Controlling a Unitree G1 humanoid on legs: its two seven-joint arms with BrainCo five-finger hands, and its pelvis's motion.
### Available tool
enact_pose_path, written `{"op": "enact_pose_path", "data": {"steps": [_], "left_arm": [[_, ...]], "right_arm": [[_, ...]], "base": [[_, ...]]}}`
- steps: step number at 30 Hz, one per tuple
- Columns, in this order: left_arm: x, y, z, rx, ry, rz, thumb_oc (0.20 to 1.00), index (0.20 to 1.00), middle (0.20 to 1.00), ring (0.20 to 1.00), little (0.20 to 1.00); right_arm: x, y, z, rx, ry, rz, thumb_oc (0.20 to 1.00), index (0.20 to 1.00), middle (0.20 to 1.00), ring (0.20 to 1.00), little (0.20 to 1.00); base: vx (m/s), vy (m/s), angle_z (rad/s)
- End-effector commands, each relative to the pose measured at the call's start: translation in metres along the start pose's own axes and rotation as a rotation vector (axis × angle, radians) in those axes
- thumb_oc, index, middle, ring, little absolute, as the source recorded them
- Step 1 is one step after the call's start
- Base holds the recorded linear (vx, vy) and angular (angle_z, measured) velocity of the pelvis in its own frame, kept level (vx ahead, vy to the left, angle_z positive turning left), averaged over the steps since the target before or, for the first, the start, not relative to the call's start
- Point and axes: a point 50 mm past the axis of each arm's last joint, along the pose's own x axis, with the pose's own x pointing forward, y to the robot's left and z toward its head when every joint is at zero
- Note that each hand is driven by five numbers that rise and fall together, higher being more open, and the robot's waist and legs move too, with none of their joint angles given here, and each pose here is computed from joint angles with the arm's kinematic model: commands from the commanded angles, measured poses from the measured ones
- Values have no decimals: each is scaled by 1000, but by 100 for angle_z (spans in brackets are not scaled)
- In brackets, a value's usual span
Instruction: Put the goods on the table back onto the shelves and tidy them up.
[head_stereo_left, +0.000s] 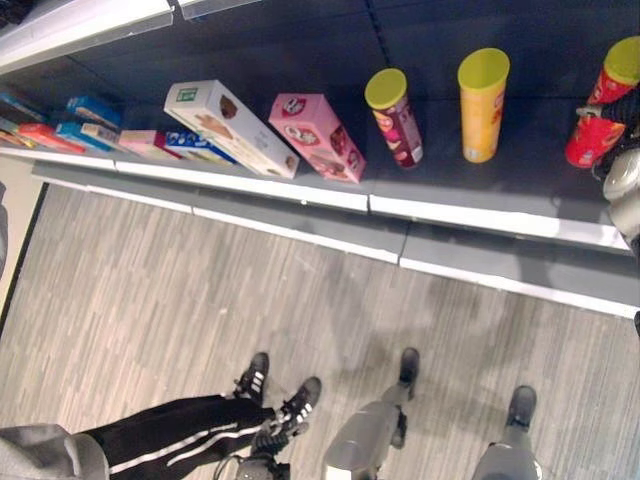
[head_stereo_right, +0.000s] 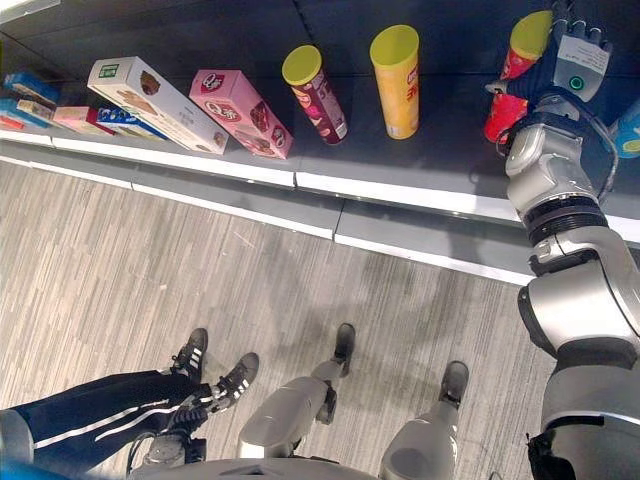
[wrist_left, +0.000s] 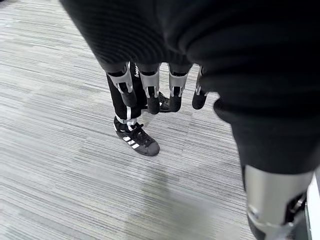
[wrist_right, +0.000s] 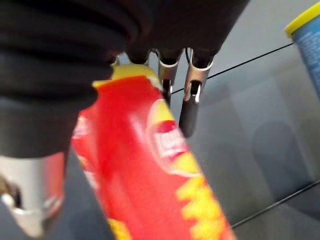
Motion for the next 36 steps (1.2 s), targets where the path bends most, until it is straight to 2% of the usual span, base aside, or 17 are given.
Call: {"op": "enact_pose_path", "data": {"steps": [1, 9, 13, 15, 16, 19, 21, 22, 26, 27, 29, 30, 31, 32, 33, 35, 36], "left_arm": [[8, 15, 16, 41, -26, 56, 1000, 1000, 1000, 1000, 1000], [9, 14, 19, 58, -23, 51, 1000, 1000, 1000, 1000, 1000], [9, 15, 19, 56, -11, 58, 1000, 1000, 1000, 1000, 1000], [10, 20, 17, 79, 13, 72, 1000, 1000, 1000, 1000, 1000], [10, 21, 16, 83, 14, 73, 1000, 1000, 1000, 1000, 1000], [10, 28, 12, 120, 49, 95, 1000, 1000, 1000, 1000, 1000], [10, 29, 11, 124, 50, 95, 1000, 1000, 1000, 1000, 1000], [9, 33, 5, 125, 74, 113, 1000, 1000, 1000, 1000, 1000], [7, 36, 0, 124, 86, 128, 1000, 1000, 1000, 1000, 1000], [6, 35, -2, 131, 82, 108, 1000, 1000, 1000, 1000, 1000], [4, 34, -6, 132, 91, 79, 1000, 1000, 1000, 1000, 1000], [2, 33, -10, 139, 98, 37, 1000, 1000, 1000, 1000, 1000], [2, 33, -10, 139, 98, 37, 1000, 1000, 1000, 1000, 1000], [2, 31, -11, 142, 97, 19, 1000, 1000, 1000, 1000, 1000], [2, 31, -11, 142, 98, 19, 1000, 1000, 1000, 1000, 1000], [2, 28, -12, 146, 96, -3, 1000, 1000, 1000, 1000, 1000], [2, 26, -12, 156, 98, -17, 1000, 1000, 1000, 1000, 1000]], "right_arm": [[14, -23, 25, 42, -96, -121, 1000, 1000, 1000, 1000, 1000], [-7, -6, 38, 177, -114, -120, 1000, 1000, 1000, 1000, 1000], [-42, 8, 53, 289, -204, -84, 1000, 1000, 1000, 1000, 1000], [-80, 23, 58, 407, -257, 29, 1000, 1000, 1000, 1000, 1000], [-81, 23, 57, 407, -254, 31, 1000, 1000, 1000, 1000, 1000], [-137, 35, 48, 558, -280, 243, 1000, 1000, 1000, 1000, 1000], [-138, 35, 46, 558, -277, 246, 1000, 1000, 1000, 1000, 1000], [-160, 35, 36, 625, -264, 339, 1000, 1000, 1000, 1000, 1000], [-189, 33, 27, 723, -260, 482, 1000, 1000, 1000, 1000, 1000], [-209, 36, 15, 836, -198, 613, 1000, 1000, 1000, 1000, 1000], [-235, 45, 1, 926, -115, 808, 1000, 1000, 1000, 1000, 1000], [-271, 58, -21, 933, 3, 1024, 1000, 1000, 1000, 1000, 1000], [-271, 58, -22, 933, 4, 1024, 1000, 1000, 1000, 1000, 1000], [-297, 73, -37, 927, 143, 1111, 1000, 1000, 1000, 1000, 1000], [-297, 73, -37, 928, 143, 1111, 1000, 1000, 1000, 1000, 1000], [-328, 90, -56, 889, 315, 1186, 1000, 1000, 1000, 1000, 1000], [-360, 102, -77, 801, 479, 1251, 1000, 1000, 1000, 1000, 1000]], "base": [[0, 0, 0], [-9, -3, 1], [3, -9, -1], [11, -60, -5], [4, -54, 1], [16, -55, -6], [13, -29, -18], [23, -54, -35], [15, -45, -43], [-5, -41, -47], [12, -68, -30], [25, -64, -36], [4, -73, -35], [-9, -27, -16], [-9, -39, -18], [2, -52, -26], [-3, -59, -23]]}}
